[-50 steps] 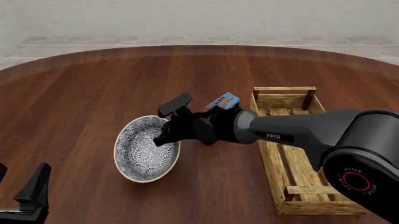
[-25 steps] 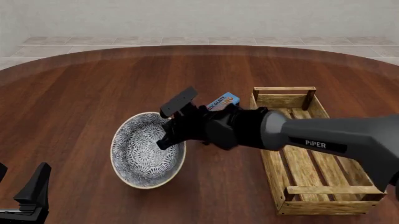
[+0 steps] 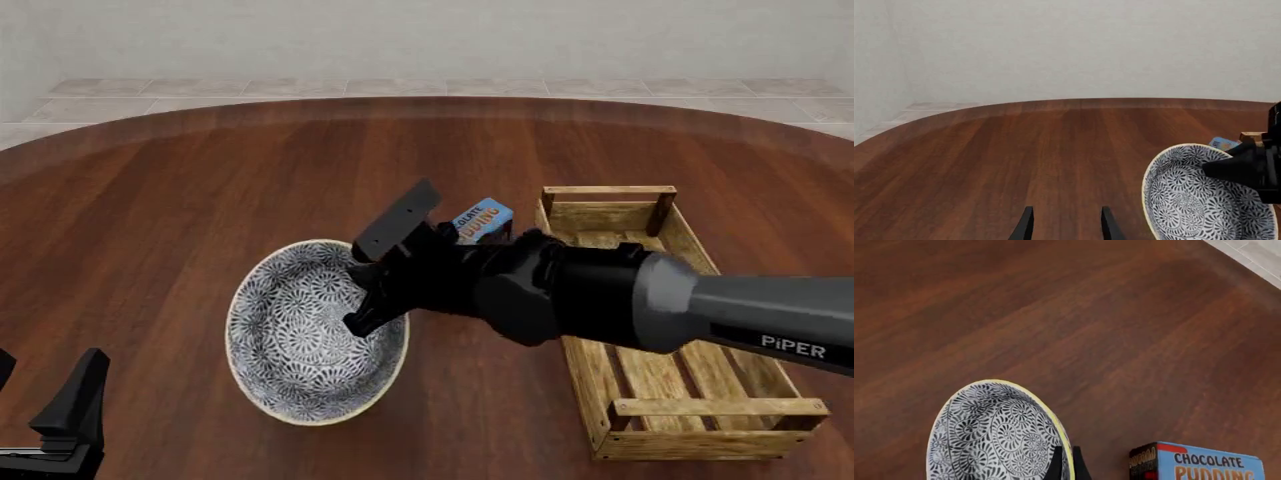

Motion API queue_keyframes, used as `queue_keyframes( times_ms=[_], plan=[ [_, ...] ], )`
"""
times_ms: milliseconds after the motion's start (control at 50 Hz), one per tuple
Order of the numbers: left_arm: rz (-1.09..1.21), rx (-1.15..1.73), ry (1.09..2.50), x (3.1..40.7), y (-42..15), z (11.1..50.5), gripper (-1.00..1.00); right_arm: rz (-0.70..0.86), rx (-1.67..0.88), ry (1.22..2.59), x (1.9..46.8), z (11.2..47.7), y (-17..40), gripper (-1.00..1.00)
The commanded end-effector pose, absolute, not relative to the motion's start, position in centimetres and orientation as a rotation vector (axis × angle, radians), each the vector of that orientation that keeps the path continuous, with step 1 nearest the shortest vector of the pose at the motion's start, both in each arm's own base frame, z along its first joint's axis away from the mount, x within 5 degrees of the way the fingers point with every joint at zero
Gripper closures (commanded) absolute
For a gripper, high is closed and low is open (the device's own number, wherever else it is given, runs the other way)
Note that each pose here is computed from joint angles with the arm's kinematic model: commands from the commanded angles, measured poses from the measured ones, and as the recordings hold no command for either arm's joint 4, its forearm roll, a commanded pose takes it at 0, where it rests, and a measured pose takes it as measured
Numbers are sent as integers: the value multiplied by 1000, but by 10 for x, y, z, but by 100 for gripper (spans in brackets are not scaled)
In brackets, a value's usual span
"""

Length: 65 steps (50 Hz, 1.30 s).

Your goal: Pick up the bowl on the left and put it in the tray.

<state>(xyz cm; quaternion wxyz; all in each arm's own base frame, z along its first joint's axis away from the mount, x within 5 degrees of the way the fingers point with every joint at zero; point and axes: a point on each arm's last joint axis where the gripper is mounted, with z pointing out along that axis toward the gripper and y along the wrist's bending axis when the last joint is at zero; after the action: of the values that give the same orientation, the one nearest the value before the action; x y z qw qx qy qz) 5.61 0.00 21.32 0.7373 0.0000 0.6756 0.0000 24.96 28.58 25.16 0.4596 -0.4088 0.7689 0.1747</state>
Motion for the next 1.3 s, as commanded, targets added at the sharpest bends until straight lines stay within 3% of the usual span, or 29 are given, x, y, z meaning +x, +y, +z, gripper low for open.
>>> queue_keyframes(
  times_ms=[20,720,1300],
  plan=[
    [0,0,1484,56,0,213,-100,461,-988,1856,233,267,274,100],
    [0,0,1484,56,0,213,-100,509,-943,1715,182,309,223,100],
    [0,0,1484,56,0,213,-100,559,-703,1635,145,366,147,100]
  ],
)
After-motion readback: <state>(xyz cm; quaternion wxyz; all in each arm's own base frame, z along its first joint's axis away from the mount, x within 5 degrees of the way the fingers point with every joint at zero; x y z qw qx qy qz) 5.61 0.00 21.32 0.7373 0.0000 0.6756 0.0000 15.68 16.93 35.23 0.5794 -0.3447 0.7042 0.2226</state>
